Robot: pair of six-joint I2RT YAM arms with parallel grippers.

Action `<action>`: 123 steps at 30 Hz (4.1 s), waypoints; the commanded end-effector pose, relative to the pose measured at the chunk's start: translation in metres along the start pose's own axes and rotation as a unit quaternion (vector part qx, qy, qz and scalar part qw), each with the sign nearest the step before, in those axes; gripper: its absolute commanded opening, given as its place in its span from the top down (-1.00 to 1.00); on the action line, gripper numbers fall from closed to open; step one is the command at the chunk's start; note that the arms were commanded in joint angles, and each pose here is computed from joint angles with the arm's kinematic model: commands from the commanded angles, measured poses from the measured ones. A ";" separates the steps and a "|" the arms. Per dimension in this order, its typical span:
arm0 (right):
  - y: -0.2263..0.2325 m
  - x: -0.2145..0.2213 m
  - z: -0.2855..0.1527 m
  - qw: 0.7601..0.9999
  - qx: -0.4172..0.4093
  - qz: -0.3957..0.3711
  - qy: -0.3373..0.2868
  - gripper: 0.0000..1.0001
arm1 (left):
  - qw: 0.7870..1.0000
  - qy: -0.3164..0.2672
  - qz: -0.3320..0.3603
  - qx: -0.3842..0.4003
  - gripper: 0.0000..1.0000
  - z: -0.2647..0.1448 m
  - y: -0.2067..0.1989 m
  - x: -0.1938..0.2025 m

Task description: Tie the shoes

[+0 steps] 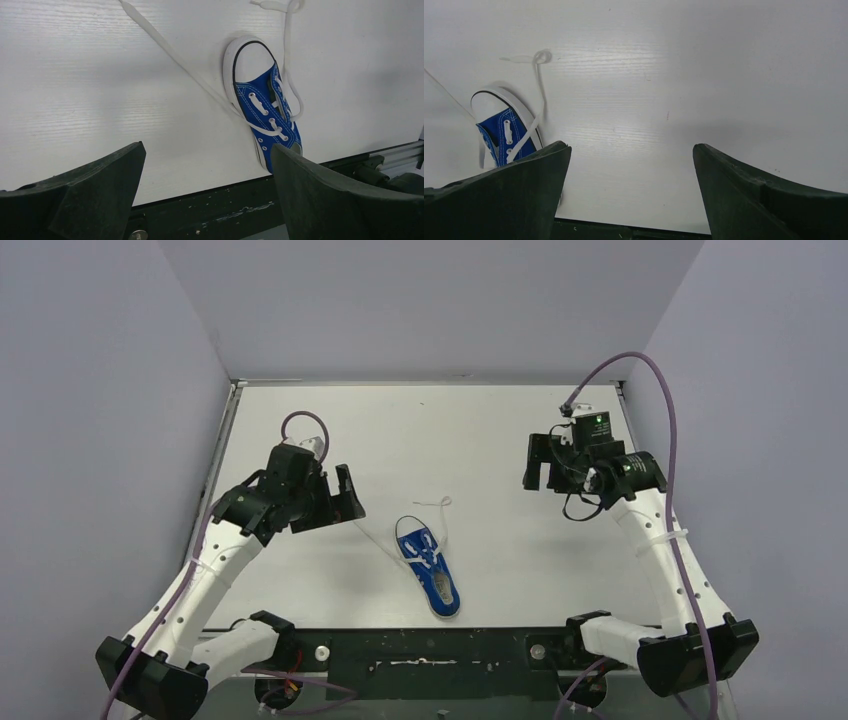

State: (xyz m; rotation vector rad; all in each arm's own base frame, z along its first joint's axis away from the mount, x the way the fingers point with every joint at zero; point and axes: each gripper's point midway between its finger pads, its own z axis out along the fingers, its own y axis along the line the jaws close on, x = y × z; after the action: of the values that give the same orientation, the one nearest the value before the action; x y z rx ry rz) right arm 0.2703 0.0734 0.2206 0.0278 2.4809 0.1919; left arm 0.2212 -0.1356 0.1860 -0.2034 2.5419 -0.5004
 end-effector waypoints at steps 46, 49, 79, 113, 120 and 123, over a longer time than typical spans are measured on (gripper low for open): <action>0.151 0.042 0.206 0.969 -0.041 -0.194 0.150 -0.64 | 0.967 0.195 -0.116 0.119 -0.87 0.117 -0.058 0.037; 0.156 0.047 0.219 0.965 -0.032 -0.212 0.150 -0.60 | 0.963 0.208 -0.114 0.127 -0.88 0.119 -0.064 0.040; 0.087 0.036 0.156 0.990 -0.106 -0.041 0.089 1.00 | 0.956 0.262 0.006 0.130 -0.78 0.165 -0.104 0.044; 0.075 0.038 0.043 0.990 -0.131 -0.039 0.044 1.00 | 0.871 0.059 0.449 0.191 0.86 0.151 -0.089 0.080; 0.102 0.039 0.027 0.977 -0.207 0.004 0.048 1.00 | 0.902 -0.013 0.360 0.238 0.99 0.113 -0.124 0.069; 0.126 0.027 0.026 0.965 -0.258 0.027 0.045 1.00 | 0.902 -0.048 0.321 0.286 0.99 0.106 -0.144 0.068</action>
State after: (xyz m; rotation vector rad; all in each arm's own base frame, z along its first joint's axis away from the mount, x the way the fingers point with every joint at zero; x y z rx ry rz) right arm 0.2518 0.1716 0.1799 -0.1634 2.5315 0.6433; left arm 0.2200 -0.2864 0.0884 0.9526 2.2303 -0.7066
